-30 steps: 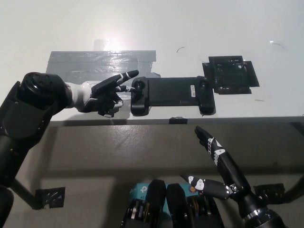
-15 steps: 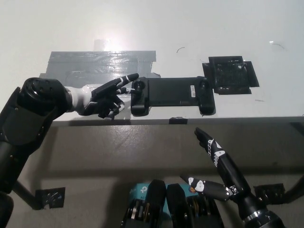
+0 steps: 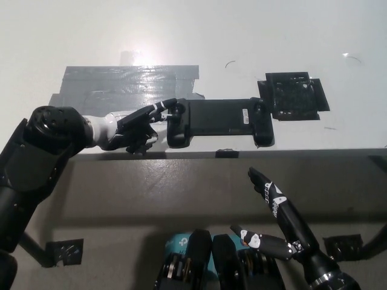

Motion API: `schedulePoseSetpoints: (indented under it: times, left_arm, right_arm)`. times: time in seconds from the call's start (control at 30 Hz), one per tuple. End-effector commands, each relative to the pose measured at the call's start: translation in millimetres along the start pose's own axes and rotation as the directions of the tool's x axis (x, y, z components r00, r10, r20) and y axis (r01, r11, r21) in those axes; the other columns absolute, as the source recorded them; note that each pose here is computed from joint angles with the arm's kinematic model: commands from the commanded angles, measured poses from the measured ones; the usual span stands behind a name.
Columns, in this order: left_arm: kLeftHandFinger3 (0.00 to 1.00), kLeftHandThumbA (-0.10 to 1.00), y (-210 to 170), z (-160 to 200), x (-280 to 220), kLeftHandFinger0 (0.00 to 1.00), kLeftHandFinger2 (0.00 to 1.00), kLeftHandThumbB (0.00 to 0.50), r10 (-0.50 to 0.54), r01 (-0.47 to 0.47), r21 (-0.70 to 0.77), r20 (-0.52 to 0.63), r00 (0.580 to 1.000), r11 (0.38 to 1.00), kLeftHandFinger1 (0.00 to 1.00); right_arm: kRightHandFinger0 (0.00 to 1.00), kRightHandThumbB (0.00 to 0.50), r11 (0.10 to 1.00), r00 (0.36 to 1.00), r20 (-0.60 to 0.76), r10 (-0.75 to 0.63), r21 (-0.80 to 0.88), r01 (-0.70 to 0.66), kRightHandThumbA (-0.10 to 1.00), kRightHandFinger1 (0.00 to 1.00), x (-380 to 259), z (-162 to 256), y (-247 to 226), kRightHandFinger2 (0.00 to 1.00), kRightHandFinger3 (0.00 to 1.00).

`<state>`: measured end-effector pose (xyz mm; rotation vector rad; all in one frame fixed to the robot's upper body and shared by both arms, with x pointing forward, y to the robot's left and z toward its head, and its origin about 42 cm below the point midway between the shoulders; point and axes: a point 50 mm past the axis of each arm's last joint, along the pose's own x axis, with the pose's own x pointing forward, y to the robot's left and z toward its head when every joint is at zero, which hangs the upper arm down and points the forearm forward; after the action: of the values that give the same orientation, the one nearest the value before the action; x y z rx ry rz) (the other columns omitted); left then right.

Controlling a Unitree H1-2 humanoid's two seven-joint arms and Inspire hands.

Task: A controller is being placed at the center of the desk near the left hand and the robot uses its left hand's index finger to press a button at the left area of the controller

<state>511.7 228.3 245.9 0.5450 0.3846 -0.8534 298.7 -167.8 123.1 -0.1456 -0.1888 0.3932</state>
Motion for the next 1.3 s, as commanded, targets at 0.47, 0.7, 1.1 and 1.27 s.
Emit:
schedulePoseSetpoints:
  times: [0.47, 0.7, 1.1, 1.27]
  left_arm:
    - [1.0, 1.0, -38, -49, 11, 0.0, 0.13, 0.464, -0.122, 0.111, -0.082, -0.146, 0.982, 0.99, 0.0]
    - [1.0, 1.0, -5, 23, -25, 0.0, 0.06, 0.445, -0.048, 0.049, -0.017, 0.086, 0.995, 0.999, 0.0]
    - [1.0, 1.0, 2, 57, -64, 0.02, 0.12, 0.392, -0.01, 0.027, -0.048, 0.315, 0.949, 0.998, 0.0]
    - [1.0, 1.0, -12, 45, -67, 0.02, 0.12, 0.383, -0.028, 0.041, -0.037, 0.315, 0.949, 0.998, 0.0]
  right_arm:
    - [1.0, 0.241, 1.0, 0.998, 0.062, 0.017, -0.011, -0.017, 0.75, 1.0, 4, 9, 0, 1.0, 1.0]
    - [1.0, 0.249, 1.0, 0.997, 0.077, 0.013, -0.023, -0.011, 0.75, 1.0, 12, 14, -6, 1.0, 1.0]
    - [1.0, 0.265, 1.0, 0.996, 0.086, 0.015, -0.024, -0.013, 0.78, 1.0, 23, 23, -10, 1.0, 1.0]
    - [1.0, 0.252, 0.999, 0.994, 0.11, 0.02, -0.037, -0.016, 0.78, 1.0, 33, 27, -13, 1.0, 1.0]
